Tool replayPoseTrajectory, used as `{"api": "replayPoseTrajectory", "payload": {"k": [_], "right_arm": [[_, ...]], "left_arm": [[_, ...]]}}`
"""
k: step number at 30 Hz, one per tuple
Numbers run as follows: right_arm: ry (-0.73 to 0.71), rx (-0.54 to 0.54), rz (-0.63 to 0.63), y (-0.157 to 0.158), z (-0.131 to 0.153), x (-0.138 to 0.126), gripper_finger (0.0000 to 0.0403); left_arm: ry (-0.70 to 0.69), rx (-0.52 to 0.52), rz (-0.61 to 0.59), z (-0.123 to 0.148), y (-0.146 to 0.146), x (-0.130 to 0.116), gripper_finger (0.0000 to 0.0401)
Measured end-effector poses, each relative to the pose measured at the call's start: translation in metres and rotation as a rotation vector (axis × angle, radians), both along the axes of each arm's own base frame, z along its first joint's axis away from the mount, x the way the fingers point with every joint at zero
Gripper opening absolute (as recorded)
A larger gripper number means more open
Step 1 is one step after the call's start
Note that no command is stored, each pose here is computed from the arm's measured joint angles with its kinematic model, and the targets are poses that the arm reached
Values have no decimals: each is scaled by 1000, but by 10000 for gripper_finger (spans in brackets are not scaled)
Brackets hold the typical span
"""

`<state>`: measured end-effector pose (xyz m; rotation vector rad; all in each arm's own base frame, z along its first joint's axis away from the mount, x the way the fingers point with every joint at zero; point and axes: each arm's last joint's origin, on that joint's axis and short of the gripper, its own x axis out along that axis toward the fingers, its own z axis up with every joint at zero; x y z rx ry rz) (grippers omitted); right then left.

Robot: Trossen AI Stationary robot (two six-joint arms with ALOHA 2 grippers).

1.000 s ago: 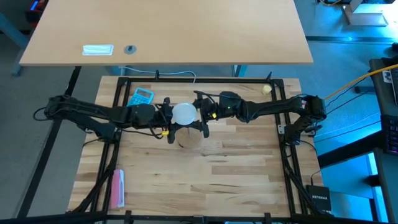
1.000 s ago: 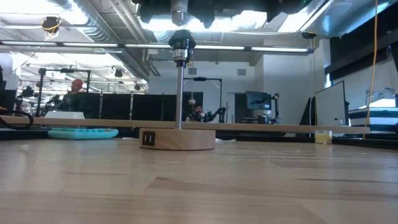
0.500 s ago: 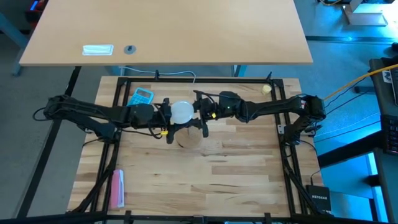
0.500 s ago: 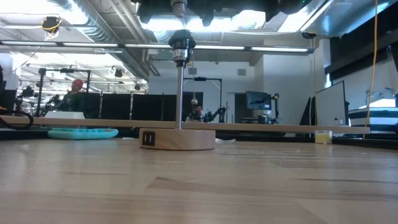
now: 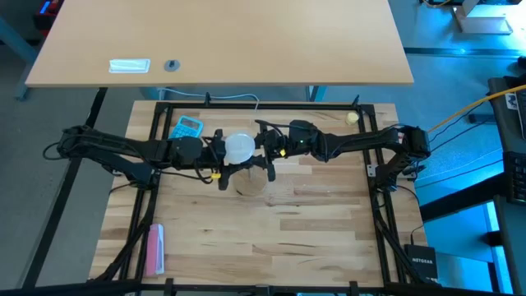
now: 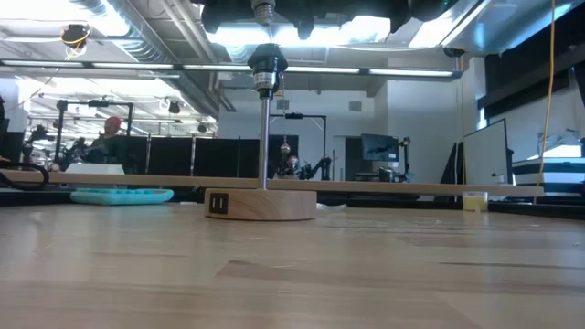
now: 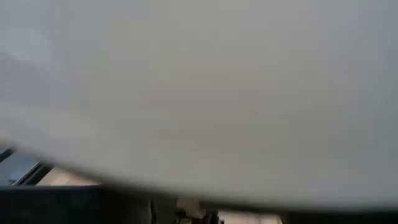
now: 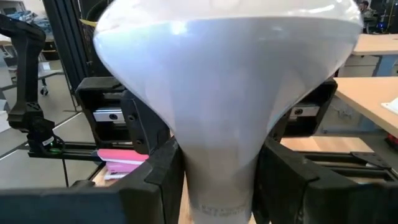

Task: Screw lightbulb
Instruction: Insert the light bulb into the lamp

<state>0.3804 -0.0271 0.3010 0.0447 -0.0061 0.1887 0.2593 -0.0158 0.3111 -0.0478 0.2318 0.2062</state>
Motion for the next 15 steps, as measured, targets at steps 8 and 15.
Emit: {"api": "replayPoseTrajectory", "payload": {"k": [8,15], "right_arm": [[2,0,1,0,0,-1,165],[11,2,1,0,-1,-1,164]], "left_arm": [[58,4,4,8,2,-25,201],[-17,6,21,30,6,-59,177]]}}
